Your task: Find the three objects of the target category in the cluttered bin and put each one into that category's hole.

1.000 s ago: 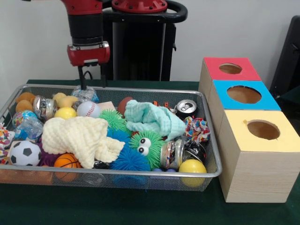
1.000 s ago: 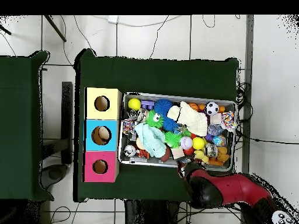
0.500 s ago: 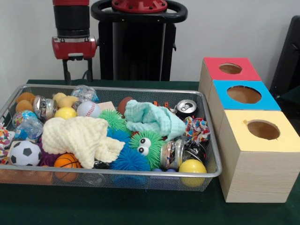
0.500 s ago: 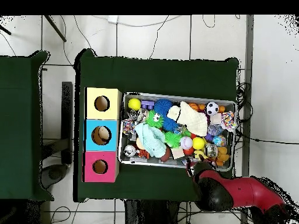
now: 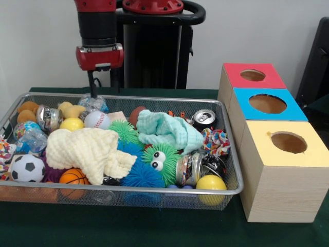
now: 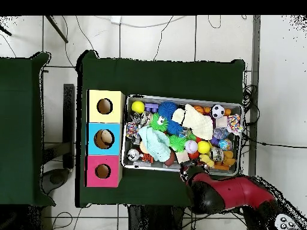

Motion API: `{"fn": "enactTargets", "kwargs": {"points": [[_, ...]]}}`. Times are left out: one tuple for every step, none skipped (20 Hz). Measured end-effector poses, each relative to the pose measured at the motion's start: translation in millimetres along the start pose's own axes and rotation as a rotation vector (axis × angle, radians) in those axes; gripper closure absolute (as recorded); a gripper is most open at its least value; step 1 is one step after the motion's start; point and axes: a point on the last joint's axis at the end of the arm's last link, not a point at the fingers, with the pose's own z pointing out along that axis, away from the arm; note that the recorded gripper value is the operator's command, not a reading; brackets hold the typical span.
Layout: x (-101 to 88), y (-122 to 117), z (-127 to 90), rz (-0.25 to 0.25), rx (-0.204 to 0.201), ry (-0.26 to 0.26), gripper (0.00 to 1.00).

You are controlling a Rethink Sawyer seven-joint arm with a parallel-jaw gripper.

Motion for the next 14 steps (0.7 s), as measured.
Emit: {"fn": "enactTargets", "kwargs": {"points": [[1.5,2.6,2.5,-0.003,-0.005,0.000,0.00],[4.8,6.6,6.7,-0.005,-0.015,0.001,0.00],[8.2,10.5,10.9,-0.007,-0.025,0.001,0.00],[12.2,14.2,15.1,-0.008,-0.035,0.001,0.00],[16.4,17.4,19.1,-0.007,-0.045,0.001,0.00],[20.4,20.7,22.7,-0.007,-0.055,0.000,0.00],[22.3,22.6,25.8,-0.004,-0.062,-0.007,0.00],[22.4,22.3,28.3,-0.001,-0.065,-0.017,0.00],[22.2,22.3,29.9,0.004,-0.067,-0.025,0.00],[22.9,22.9,31.9,0.010,-0.071,-0.033,0.00],[24.1,23.5,33.1,0.015,-0.075,-0.036,0.00],[25.1,23.2,34.2,0.021,-0.077,-0.039,0.00],[26.1,22.1,34.8,0.026,-0.078,-0.043,0.00],[26.7,21.4,35.0,0.029,-0.078,-0.044,0.00]]}}
